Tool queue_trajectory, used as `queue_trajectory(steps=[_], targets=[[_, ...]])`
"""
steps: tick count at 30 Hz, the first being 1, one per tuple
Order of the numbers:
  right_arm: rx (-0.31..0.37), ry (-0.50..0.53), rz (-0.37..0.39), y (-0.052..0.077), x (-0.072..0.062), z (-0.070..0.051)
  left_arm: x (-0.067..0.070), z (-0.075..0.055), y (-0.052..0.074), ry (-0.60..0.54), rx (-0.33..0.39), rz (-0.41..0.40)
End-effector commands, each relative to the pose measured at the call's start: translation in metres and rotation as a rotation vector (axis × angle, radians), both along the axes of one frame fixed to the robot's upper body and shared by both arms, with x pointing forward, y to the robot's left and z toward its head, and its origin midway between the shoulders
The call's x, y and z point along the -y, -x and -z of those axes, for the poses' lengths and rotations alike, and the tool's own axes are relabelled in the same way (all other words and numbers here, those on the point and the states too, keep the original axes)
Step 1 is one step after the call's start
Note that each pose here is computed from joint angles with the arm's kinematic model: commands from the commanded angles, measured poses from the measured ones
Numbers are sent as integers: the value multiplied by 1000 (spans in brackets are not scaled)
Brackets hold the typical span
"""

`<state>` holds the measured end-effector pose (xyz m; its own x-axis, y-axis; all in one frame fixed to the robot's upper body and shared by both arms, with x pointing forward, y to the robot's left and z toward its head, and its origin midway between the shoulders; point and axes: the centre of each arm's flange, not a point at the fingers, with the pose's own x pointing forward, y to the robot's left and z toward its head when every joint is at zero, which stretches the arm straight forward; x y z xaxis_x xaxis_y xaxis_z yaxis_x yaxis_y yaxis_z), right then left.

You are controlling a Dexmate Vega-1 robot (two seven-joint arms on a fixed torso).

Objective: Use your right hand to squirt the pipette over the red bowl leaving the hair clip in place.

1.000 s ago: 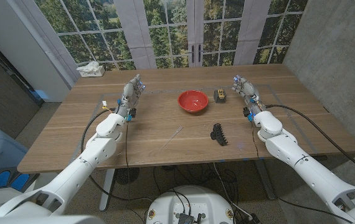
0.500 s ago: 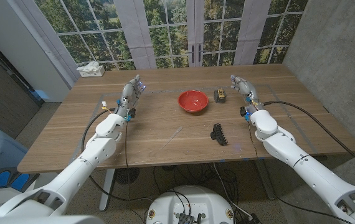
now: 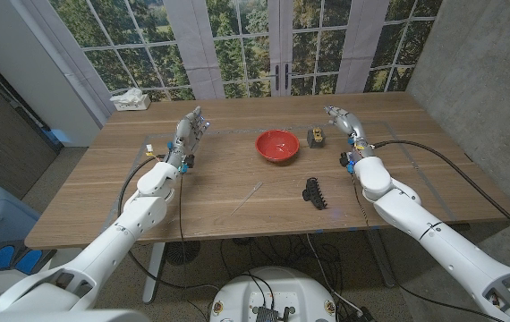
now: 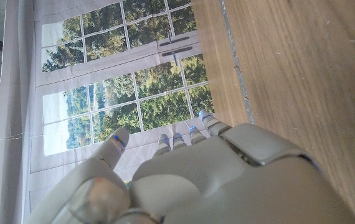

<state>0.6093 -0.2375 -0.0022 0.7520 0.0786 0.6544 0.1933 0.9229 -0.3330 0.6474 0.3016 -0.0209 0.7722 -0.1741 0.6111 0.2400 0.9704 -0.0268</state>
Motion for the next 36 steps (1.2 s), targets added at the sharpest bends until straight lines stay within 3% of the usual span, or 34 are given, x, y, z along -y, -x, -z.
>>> queue_trajectory(steps=[1,19,36], targets=[[35,80,46,12,-12,-6,-1,-4,0,-1,6,2],[82,187,103,35,-30,-8,0,-2,1,-2,9,12],[79,306,113,53,-46,-4,2,0,5,-14,10,20]])
